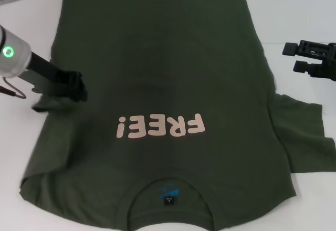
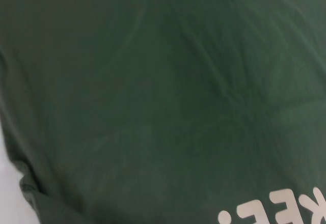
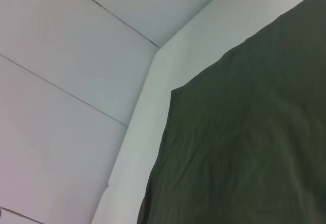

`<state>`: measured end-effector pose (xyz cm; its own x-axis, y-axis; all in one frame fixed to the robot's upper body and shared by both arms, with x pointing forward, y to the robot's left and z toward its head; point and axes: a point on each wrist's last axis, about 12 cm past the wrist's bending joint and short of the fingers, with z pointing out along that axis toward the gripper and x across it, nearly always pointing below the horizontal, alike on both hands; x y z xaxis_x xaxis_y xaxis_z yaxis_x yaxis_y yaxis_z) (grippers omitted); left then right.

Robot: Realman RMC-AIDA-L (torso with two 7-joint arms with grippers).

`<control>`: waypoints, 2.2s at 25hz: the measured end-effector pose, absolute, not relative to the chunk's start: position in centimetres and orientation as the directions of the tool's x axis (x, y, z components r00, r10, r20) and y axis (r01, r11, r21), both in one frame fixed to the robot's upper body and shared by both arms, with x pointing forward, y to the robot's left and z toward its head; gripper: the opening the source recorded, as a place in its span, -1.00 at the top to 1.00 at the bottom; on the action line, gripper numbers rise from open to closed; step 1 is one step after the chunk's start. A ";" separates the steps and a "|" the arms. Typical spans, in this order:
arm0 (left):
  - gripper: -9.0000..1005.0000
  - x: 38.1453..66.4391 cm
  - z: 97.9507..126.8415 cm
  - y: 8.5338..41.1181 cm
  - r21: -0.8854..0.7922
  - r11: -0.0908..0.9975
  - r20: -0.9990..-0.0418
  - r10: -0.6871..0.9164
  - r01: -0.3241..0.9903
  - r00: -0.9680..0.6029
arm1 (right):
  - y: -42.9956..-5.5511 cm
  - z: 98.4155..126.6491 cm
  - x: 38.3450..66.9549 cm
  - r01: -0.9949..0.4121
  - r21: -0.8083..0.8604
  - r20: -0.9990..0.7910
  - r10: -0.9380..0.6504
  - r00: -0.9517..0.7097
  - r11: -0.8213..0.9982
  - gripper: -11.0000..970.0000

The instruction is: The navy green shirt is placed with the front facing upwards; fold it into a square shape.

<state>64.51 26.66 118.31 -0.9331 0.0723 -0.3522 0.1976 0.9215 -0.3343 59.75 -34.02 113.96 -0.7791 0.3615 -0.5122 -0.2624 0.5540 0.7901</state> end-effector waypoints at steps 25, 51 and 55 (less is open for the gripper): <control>-0.22 54.2 113.2 27.6 -0.279 0.550 -0.788 0.338 0.787 -0.515 | -33.9 114.0 59.2 -0.388 0.695 -0.595 0.181 -0.783 0.605 -0.90; -0.23 52.5 111.1 28.6 -0.479 0.545 -0.738 0.174 0.689 -0.651 | -42.2 113.3 54.6 -0.075 0.680 -0.364 0.247 -0.898 0.730 -0.90; -0.23 52.6 111.0 28.5 -0.480 0.550 -0.737 0.171 0.684 -0.654 | -42.4 112.6 54.4 -0.038 0.667 -0.351 0.269 -0.897 0.744 -0.90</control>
<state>52.64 28.50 111.02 -0.6539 0.1706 -0.7371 0.6841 0.5495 -0.4796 54.43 -42.41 112.57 -0.8968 0.2695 -0.3508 -0.0376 0.7437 0.6675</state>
